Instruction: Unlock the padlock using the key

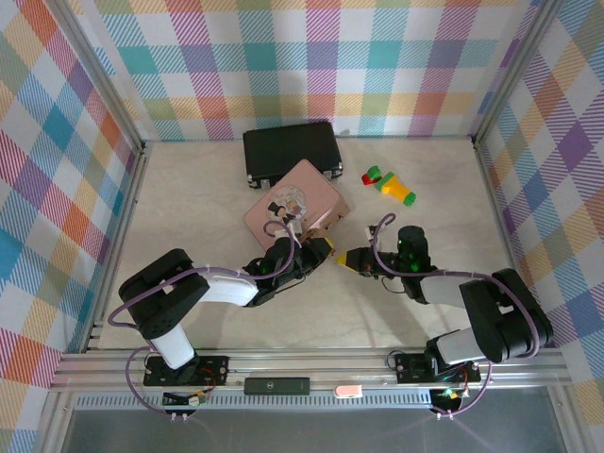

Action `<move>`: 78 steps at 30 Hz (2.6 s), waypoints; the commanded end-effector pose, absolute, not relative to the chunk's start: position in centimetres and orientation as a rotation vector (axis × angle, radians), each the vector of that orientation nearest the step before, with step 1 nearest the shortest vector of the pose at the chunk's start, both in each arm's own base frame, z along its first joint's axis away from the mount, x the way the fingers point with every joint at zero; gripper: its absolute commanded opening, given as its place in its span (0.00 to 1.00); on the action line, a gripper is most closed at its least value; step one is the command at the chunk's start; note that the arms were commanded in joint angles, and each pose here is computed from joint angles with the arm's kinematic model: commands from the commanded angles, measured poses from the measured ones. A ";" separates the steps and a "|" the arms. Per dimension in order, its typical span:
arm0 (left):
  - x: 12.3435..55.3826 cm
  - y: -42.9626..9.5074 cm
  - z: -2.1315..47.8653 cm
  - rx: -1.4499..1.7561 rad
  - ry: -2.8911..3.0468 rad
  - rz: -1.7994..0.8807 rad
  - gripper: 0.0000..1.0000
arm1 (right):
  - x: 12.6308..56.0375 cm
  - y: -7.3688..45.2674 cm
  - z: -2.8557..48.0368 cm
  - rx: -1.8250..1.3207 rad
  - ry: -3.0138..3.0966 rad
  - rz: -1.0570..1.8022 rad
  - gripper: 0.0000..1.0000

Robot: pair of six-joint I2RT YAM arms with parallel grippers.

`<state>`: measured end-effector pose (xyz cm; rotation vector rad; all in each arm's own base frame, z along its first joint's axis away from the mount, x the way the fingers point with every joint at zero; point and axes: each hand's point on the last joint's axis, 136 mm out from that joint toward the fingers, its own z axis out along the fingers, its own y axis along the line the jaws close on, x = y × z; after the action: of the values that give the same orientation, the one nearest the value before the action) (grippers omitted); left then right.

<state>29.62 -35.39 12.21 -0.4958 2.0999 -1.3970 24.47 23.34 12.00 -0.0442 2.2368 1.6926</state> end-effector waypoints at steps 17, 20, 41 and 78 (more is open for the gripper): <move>27.6 -37.8 16.6 -0.418 2.052 -1.655 0.00 | 26.1 24.1 15.0 -0.120 2.174 1.721 0.00; 27.0 -37.6 16.6 -0.398 2.082 -1.641 0.00 | 26.2 24.2 15.0 -0.099 2.192 1.737 0.00; 27.8 -38.5 17.3 -0.483 1.994 -1.736 0.00 | 28.1 23.1 12.6 0.128 2.228 1.598 0.00; 30.0 -29.6 10.8 -0.822 2.082 -0.945 0.00 | 27.1 17.7 13.2 0.252 2.279 1.427 0.00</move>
<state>29.59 -30.53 10.80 -0.7934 2.1455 -0.9988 26.61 17.29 11.11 0.3411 2.3117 1.4015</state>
